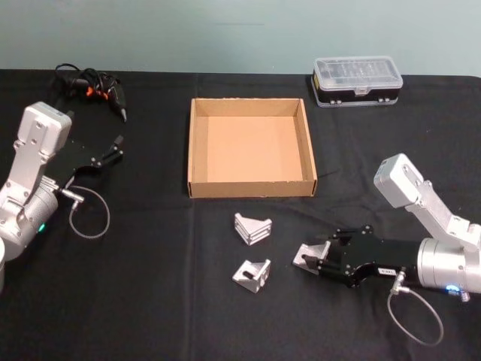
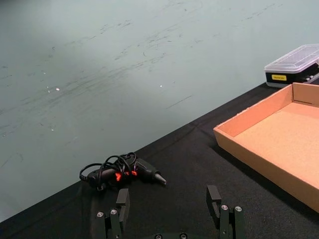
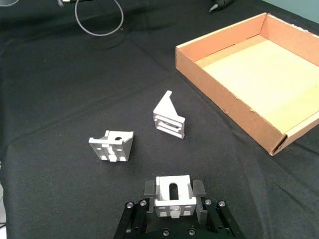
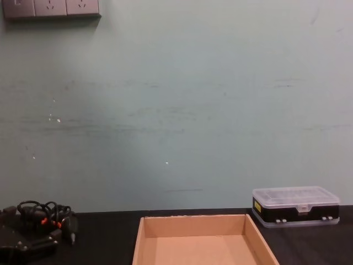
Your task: Use one hand to pick up the angle iron from the table and place it into the box.
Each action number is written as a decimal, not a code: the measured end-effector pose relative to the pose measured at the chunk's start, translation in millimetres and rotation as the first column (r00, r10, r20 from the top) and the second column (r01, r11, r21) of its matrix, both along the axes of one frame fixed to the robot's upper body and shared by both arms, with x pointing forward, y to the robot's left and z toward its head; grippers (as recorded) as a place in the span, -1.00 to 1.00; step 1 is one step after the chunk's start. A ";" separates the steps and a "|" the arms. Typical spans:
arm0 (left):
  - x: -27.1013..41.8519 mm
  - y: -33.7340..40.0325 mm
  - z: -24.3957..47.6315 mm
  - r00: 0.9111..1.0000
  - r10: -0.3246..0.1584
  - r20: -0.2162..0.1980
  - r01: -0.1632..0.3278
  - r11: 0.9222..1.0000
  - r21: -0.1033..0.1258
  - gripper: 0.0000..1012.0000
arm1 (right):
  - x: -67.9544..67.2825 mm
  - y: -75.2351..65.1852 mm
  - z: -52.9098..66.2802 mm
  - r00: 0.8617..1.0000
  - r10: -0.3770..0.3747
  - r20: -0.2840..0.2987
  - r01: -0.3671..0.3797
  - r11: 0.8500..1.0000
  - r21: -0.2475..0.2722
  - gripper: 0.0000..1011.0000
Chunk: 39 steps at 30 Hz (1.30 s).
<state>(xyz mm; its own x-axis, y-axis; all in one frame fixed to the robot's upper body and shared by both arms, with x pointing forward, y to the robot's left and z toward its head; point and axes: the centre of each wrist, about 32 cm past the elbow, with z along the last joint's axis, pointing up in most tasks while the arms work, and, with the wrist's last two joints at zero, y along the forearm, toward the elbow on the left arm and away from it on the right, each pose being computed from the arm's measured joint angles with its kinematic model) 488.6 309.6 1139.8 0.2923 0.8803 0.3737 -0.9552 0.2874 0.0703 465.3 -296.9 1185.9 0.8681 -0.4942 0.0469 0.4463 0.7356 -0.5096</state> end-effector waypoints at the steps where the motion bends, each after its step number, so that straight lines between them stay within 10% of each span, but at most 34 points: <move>1: 0.0 0.0 0.0 1.000 0.000 0.000 0.000 1.000 0.000 1.00 | -0.1 0.1 0.6 1.000 0.000 0.002 0.000 1.000 0.001 -0.09; 22: 0.0 0.0 0.0 1.000 0.000 0.000 0.000 1.000 0.000 1.00 | 6.2 10.4 61.4 0.969 -0.094 0.229 0.067 0.990 0.121 -0.09; 39: 0.0 0.0 0.0 1.000 0.000 0.000 0.000 1.000 0.000 1.00 | 85.2 72.4 29.6 0.946 -0.208 0.248 0.182 0.975 0.124 -0.09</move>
